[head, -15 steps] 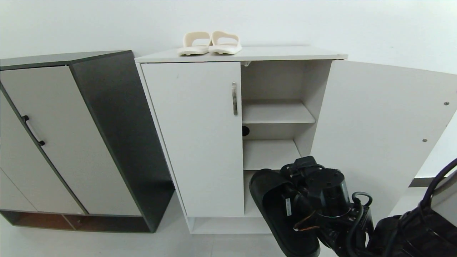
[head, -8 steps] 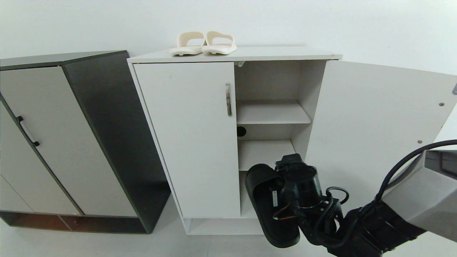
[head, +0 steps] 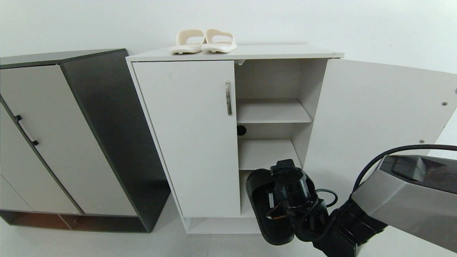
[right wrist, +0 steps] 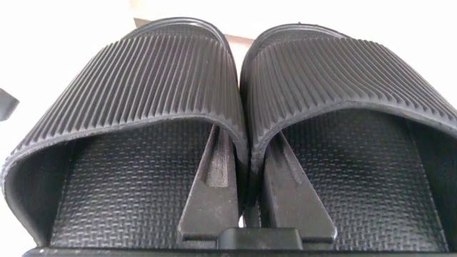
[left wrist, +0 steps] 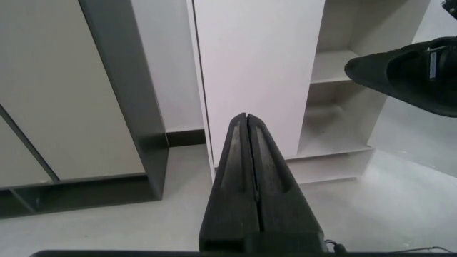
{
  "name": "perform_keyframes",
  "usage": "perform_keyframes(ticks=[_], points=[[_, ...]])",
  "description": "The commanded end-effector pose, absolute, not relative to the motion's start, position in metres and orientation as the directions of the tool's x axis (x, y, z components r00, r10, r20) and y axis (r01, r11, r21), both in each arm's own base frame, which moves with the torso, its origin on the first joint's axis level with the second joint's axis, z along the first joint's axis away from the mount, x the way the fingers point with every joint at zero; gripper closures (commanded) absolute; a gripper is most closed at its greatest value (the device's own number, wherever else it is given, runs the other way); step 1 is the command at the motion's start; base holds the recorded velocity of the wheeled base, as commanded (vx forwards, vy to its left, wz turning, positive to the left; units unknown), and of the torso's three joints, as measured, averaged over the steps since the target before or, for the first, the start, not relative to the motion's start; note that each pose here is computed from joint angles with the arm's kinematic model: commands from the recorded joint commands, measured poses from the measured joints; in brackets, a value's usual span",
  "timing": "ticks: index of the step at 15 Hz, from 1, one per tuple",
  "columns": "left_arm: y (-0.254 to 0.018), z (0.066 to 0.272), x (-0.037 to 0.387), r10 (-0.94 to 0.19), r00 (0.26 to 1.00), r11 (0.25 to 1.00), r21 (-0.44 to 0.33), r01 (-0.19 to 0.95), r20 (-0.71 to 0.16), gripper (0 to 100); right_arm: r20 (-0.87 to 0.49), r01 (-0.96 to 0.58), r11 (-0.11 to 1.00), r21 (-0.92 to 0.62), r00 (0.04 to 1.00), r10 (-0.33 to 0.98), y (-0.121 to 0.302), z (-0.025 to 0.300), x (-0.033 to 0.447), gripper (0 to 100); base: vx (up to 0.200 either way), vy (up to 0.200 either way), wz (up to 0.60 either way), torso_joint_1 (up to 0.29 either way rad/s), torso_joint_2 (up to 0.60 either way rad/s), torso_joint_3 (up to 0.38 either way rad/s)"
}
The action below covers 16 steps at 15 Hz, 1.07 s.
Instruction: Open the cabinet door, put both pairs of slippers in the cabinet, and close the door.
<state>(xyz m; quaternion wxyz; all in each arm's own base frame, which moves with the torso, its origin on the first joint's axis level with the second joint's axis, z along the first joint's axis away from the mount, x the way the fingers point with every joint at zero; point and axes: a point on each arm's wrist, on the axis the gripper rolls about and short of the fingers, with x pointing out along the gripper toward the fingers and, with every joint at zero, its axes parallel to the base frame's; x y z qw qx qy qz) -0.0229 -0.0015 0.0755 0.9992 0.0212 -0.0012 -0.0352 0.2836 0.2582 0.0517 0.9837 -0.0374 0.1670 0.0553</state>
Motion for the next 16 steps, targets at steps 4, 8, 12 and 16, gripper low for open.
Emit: perform_keyframes(ticks=[4, 8, 12, 16], points=[[-0.001, 0.076, -0.023, -0.071, 0.998, 0.997, 0.043, 0.071, -0.002, 100, -0.36, -0.12, 0.99, -0.077, 0.929, 0.085, 0.263, 0.032, 0.289, 100, 0.0, 0.0, 0.0, 0.002, 0.0, -0.168], [-0.001, 0.076, -0.023, -0.071, 0.998, 0.997, 0.04, 0.071, -0.002, 100, -0.332, -0.088, 0.995, -0.047, 0.941, 0.067, 0.264, 0.035, 0.291, 100, 0.0, 0.0, 0.0, 0.002, 0.0, -0.194], [-0.001, 0.076, -0.023, -0.071, 0.998, 0.997, 0.04, 0.071, -0.002, 100, -0.253, -0.027, 1.0, -0.014, 0.967, 0.023, 0.272, 0.046, 0.298, 100, 0.0, 0.0, 0.0, 0.002, 0.0, -0.201], [-0.001, 0.076, -0.023, -0.071, 0.998, 0.997, 0.041, 0.071, -0.002, 100, -0.116, -0.044, 0.999, -0.021, 0.992, 0.041, 0.271, 0.055, 0.296, 100, 0.0, 0.0, 0.0, 0.004, 0.0, -0.181]])
